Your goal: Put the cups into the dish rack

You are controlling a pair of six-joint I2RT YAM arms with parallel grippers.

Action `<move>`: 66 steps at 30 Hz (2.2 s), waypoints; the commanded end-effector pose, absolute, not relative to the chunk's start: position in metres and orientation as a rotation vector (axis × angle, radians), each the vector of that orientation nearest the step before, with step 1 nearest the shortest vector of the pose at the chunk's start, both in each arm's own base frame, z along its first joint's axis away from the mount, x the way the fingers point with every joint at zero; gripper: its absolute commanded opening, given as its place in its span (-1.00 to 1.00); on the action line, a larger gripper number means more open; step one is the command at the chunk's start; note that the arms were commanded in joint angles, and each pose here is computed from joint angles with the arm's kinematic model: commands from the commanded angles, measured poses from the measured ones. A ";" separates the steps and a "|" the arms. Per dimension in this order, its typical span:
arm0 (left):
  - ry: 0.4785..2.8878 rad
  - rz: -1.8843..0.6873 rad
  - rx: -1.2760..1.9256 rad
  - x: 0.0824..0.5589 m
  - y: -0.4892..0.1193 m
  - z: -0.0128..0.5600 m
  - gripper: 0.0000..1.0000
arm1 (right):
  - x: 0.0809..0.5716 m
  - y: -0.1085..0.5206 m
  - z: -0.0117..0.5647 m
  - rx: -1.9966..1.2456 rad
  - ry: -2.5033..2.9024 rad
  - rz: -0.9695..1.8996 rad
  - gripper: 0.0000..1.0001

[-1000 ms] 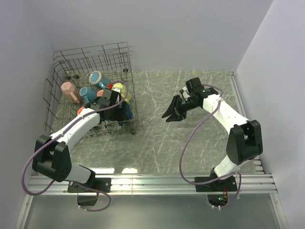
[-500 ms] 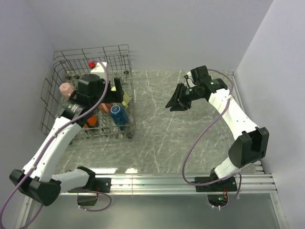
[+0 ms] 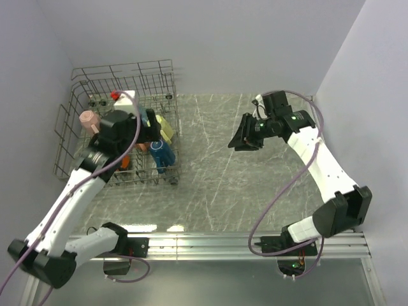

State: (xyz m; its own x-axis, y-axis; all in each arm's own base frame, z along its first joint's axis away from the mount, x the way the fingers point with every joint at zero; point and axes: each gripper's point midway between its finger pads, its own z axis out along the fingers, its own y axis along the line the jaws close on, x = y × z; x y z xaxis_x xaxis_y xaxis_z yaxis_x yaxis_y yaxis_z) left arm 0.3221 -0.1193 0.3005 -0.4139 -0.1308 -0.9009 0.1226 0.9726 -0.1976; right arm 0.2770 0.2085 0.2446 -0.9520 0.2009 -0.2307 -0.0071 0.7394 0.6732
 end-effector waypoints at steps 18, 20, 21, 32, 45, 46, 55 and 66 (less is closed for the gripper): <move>1.409 -0.048 -0.364 0.317 -0.026 0.268 0.99 | 0.238 0.172 0.333 -0.154 2.192 0.776 -0.15; 1.399 -0.055 -0.411 0.318 -0.011 0.244 0.99 | 0.235 0.167 0.334 -0.147 2.171 0.758 -0.15; 1.399 -0.053 -0.429 0.318 -0.004 0.235 0.99 | 0.235 0.165 0.334 -0.145 2.167 0.749 -0.15; 1.463 0.072 -0.424 0.324 0.037 0.160 0.99 | 0.226 0.148 0.310 -0.096 2.155 0.671 -0.14; 1.406 -0.005 -0.270 0.341 0.017 0.209 0.99 | 0.236 0.137 0.334 -0.029 1.763 0.703 0.28; 1.375 -0.005 -0.251 0.340 0.016 0.226 0.99 | 0.237 0.138 0.331 -0.016 1.767 0.713 0.31; 1.295 -0.039 -0.204 0.315 0.010 0.294 0.99 | 0.257 0.152 0.304 -0.012 1.898 0.700 0.35; 1.374 -0.135 -0.213 0.266 -0.001 0.273 0.99 | 0.244 0.155 0.270 -0.073 1.955 0.626 0.44</move>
State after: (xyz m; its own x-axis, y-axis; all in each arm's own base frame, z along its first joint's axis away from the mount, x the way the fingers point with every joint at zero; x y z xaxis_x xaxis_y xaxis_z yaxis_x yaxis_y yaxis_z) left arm 0.2708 0.0048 0.3003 0.2908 -0.2052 -0.9345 -0.0402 0.9733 -0.2262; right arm 0.2460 0.1556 0.2768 -0.4813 0.2578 -0.8378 -0.3022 0.8484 0.4347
